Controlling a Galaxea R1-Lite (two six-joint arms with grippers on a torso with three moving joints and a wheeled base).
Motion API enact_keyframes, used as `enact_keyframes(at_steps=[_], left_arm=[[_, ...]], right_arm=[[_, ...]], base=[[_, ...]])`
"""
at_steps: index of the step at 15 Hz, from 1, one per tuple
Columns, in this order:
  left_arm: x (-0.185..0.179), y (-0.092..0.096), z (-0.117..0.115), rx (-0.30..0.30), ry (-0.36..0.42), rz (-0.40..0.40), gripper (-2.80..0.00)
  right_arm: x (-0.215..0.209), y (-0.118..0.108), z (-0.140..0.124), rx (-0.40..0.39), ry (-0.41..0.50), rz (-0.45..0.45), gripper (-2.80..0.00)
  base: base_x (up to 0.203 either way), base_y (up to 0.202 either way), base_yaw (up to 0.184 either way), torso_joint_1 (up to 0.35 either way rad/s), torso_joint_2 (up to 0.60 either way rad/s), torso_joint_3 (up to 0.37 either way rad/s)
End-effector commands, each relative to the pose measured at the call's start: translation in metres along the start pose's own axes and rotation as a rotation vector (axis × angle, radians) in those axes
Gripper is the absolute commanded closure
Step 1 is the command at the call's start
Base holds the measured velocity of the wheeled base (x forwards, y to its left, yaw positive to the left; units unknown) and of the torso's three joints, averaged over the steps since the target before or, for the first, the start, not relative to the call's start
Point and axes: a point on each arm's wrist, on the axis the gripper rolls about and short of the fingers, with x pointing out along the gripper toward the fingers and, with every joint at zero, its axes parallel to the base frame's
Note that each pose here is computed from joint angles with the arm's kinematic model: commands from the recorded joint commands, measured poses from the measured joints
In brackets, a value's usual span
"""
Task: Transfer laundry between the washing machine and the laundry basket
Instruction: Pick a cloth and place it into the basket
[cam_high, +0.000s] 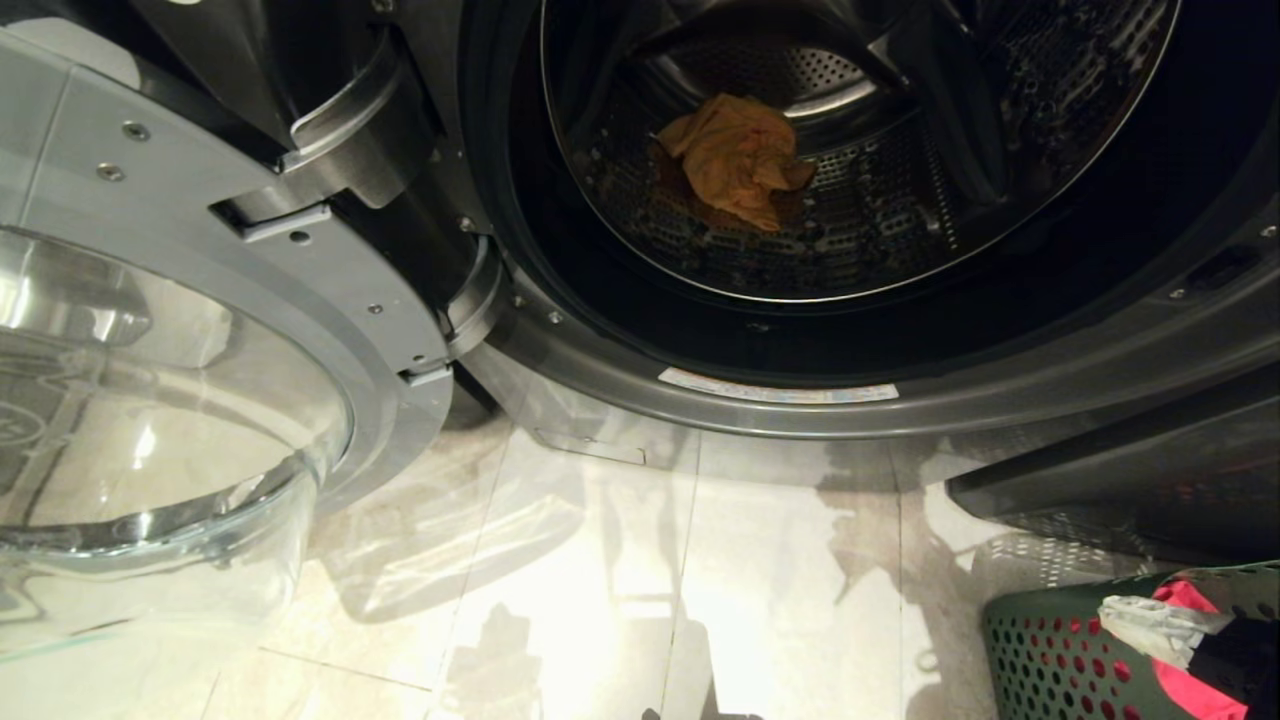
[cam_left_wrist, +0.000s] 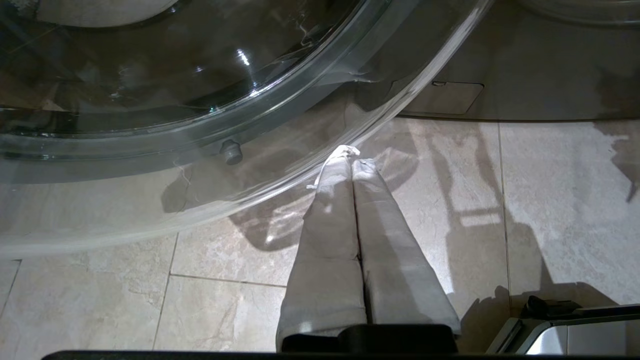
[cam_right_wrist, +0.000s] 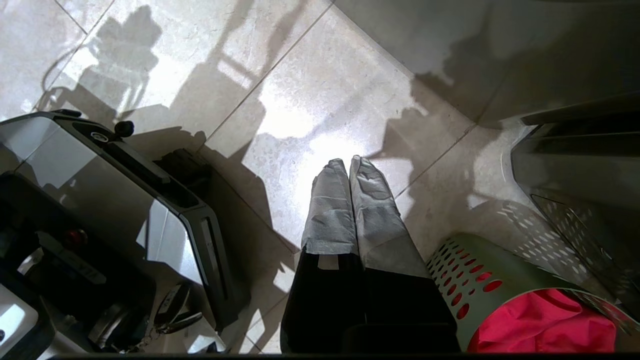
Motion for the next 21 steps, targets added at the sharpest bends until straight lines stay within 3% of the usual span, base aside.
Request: enact_keyframes(at_steps=[1,6,9,14,17,21], left_arm=[[0.002,-0.001,-0.011,0.0,0.039,-0.006,0.0],[0.002,-0.001,-0.011,0.0,0.039,-0.006,0.0],[0.002,-0.001,-0.011,0.0,0.039,-0.005,0.0],[0.002,-0.001,-0.011,-0.002,0.038,-0.004,0.0],[0.002,-0.001,-0.011,-0.003,0.037,-0.002,0.0],[0.002,-0.001,-0.011,-0.003,0.037,-0.003,0.0]], right_arm=[[0.0,0.0,0.0,-0.002,-0.001,0.002,0.0],[0.003,0.0,0.009,-0.035,-0.022,0.031,0.0],[0.008,-0.003,0.027,-0.064,-0.057,0.059,0.0],[0.054,-0.003,0.067,-0.138,-0.205,0.137,0.0],[0.09,0.014,0.08,-0.172,-0.265,0.195,0.0],[0.129,0.042,0.096,-0.167,-0.247,0.232,0.0]], base=[[0.0,0.0,0.0,0.0,0.0,0.0],[0.0,0.0,0.0,0.0,0.0,0.0],[0.0,0.0,0.0,0.0,0.0,0.0],[0.0,0.0,0.0,0.0,0.0,0.0],[0.0,0.0,0.0,0.0,0.0,0.0],[0.0,0.0,0.0,0.0,0.0,0.0]])
